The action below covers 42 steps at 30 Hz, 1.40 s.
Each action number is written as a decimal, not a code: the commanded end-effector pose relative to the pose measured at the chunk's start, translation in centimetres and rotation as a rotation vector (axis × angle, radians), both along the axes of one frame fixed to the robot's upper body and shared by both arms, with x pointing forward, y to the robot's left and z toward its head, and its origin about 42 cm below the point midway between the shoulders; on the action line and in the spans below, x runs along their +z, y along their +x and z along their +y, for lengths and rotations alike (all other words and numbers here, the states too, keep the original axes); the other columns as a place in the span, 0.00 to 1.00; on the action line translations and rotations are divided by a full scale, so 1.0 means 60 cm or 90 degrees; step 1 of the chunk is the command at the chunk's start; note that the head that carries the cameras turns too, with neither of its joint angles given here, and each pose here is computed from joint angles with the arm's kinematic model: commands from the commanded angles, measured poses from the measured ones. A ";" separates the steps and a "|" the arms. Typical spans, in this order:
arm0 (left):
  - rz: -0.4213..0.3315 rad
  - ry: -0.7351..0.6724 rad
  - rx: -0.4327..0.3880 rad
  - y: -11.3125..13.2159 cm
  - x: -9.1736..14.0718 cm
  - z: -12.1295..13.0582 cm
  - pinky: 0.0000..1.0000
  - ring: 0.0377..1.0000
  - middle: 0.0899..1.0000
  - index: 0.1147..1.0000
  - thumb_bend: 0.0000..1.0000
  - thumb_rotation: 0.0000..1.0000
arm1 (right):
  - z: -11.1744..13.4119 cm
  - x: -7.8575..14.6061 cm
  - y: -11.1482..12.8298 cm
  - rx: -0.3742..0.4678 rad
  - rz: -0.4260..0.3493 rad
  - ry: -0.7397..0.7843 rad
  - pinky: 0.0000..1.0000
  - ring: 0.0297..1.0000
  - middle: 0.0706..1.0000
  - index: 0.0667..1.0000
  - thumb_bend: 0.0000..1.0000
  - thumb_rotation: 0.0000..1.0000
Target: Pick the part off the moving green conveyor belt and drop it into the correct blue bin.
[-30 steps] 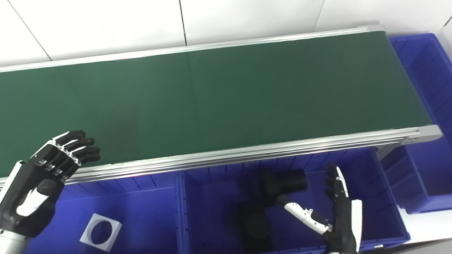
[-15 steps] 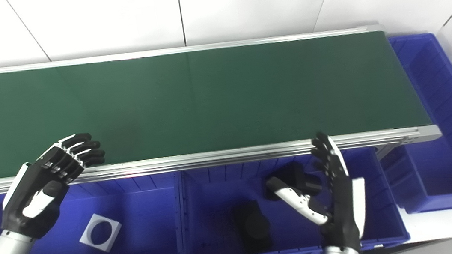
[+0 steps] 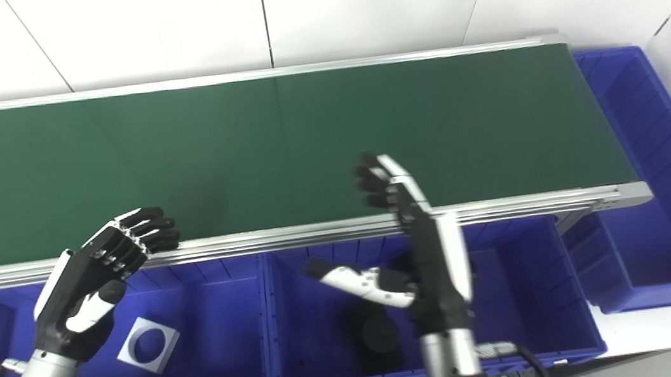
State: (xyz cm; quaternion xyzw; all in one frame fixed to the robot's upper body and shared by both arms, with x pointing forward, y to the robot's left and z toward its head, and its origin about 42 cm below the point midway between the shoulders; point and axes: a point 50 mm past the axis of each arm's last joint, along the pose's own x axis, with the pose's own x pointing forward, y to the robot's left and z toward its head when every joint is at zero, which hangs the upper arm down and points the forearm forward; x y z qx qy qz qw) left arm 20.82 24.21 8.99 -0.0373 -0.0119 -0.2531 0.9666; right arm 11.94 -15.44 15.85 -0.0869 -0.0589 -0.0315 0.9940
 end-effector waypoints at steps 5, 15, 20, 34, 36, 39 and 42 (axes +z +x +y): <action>-0.032 -0.014 0.002 -0.009 0.005 -0.018 0.74 0.72 0.73 0.74 0.88 0.56 | 0.030 -0.006 0.042 0.080 -0.026 0.021 0.75 0.79 0.81 0.85 0.74 0.36; -0.030 -0.018 0.006 -0.021 -0.012 -0.036 0.76 0.75 0.76 0.76 0.89 0.54 | 0.018 -0.044 0.094 0.138 -0.009 0.020 0.70 0.75 0.78 0.83 0.69 0.56; -0.030 -0.025 0.016 -0.025 -0.022 -0.048 0.75 0.77 0.79 0.78 0.91 0.53 | 0.008 -0.066 0.099 0.143 0.005 0.038 0.68 0.73 0.76 0.82 0.67 0.57; -0.039 -0.042 0.026 -0.027 -0.035 -0.070 0.78 0.82 0.84 0.84 0.89 0.50 | -0.020 -0.109 0.069 0.131 0.011 0.065 0.65 0.73 0.78 0.83 0.61 0.57; -0.039 -0.040 0.028 -0.027 -0.035 -0.070 0.78 0.82 0.84 0.84 0.89 0.50 | -0.021 -0.110 0.065 0.127 0.009 0.065 0.66 0.73 0.78 0.83 0.61 0.56; -0.040 -0.038 0.032 -0.026 -0.034 -0.071 0.78 0.82 0.85 0.85 0.89 0.51 | -0.024 -0.110 0.060 0.123 0.004 0.063 0.67 0.74 0.79 0.84 0.61 0.57; -0.046 -0.031 0.032 -0.025 -0.034 -0.070 0.78 0.82 0.85 0.85 0.88 0.52 | -0.026 -0.109 0.056 0.122 0.001 0.061 0.68 0.75 0.79 0.84 0.62 0.58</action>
